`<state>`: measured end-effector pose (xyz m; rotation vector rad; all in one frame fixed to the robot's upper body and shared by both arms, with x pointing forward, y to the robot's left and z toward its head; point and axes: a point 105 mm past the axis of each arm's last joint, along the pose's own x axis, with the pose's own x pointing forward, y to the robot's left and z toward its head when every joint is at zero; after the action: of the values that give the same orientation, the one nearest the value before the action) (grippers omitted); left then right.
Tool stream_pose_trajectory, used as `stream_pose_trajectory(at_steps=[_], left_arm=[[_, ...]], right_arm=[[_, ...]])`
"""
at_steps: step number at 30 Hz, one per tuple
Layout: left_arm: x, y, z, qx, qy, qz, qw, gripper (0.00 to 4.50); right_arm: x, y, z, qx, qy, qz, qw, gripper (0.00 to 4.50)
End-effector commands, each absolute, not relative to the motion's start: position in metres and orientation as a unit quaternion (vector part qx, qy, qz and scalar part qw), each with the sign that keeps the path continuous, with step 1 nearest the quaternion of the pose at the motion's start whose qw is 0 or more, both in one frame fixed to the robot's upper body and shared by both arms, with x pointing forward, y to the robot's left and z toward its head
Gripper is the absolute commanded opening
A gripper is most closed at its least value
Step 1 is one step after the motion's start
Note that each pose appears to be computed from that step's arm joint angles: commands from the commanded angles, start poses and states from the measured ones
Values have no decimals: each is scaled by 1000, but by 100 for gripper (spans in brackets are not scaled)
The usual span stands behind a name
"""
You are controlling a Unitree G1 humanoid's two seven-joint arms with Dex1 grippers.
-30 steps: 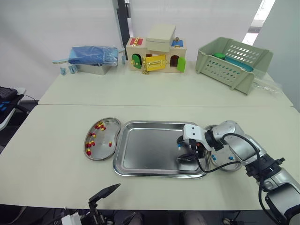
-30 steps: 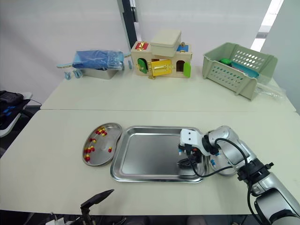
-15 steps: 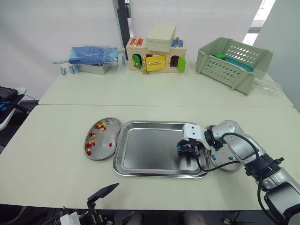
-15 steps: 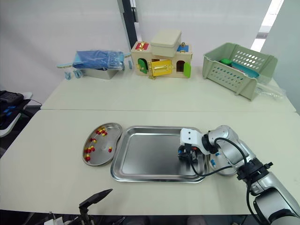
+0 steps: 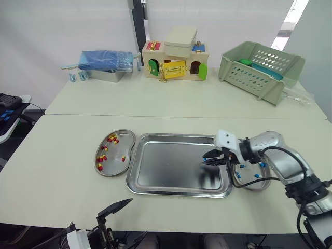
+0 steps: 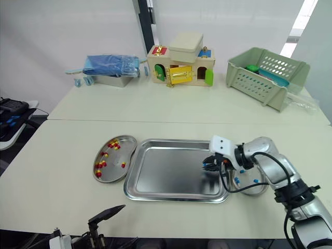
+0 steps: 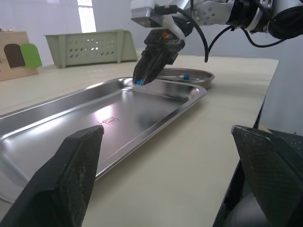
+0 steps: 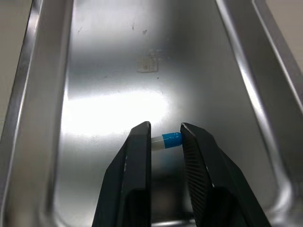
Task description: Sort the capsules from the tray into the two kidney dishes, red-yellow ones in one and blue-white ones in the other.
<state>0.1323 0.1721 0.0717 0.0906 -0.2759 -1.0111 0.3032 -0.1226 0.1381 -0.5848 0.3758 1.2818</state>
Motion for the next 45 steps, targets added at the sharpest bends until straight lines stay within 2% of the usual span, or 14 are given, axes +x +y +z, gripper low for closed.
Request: stream_pose_trajectory(at_steps=[1, 10, 16, 23, 25, 28, 31, 35, 40, 42, 45], left_arm=[[129, 168, 79, 46, -144, -514, 845, 450], [137, 167, 84, 47, -153, -578, 800, 450], [149, 158, 101, 47, -165, -589, 790, 450], [147, 150, 111, 45, -161, -592, 789, 450], [145, 148, 114, 45, -159, -590, 790, 450], [145, 146, 118, 46, -157, -587, 793, 450], [145, 145, 119, 46, -154, -582, 797, 450], [147, 147, 119, 48, -151, -575, 803, 450], [160, 162, 125, 64, -138, -526, 837, 450], [178, 181, 134, 84, -131, -469, 869, 450], [199, 237, 139, 125, -78, -364, 920, 450]], right_arm=[[296, -140, 159, -259, 157, 563, 769, 70], [268, -221, 150, -256, 235, 455, 820, 70], [262, -231, 141, -258, 241, 438, 827, 70], [263, -231, 139, -264, 232, 444, 824, 70], [262, -230, 138, -262, 233, 448, 822, 140], [261, -231, 138, -259, 234, 450, 822, 208], [262, -233, 138, -258, 235, 449, 823, 299], [262, -235, 140, -254, 233, 447, 825, 438], [264, -252, 153, -244, 216, 421, 846, 444], [264, -271, 158, -251, 212, 398, 856, 444], [261, -298, 165, -233, 192, 369, 879, 444]])
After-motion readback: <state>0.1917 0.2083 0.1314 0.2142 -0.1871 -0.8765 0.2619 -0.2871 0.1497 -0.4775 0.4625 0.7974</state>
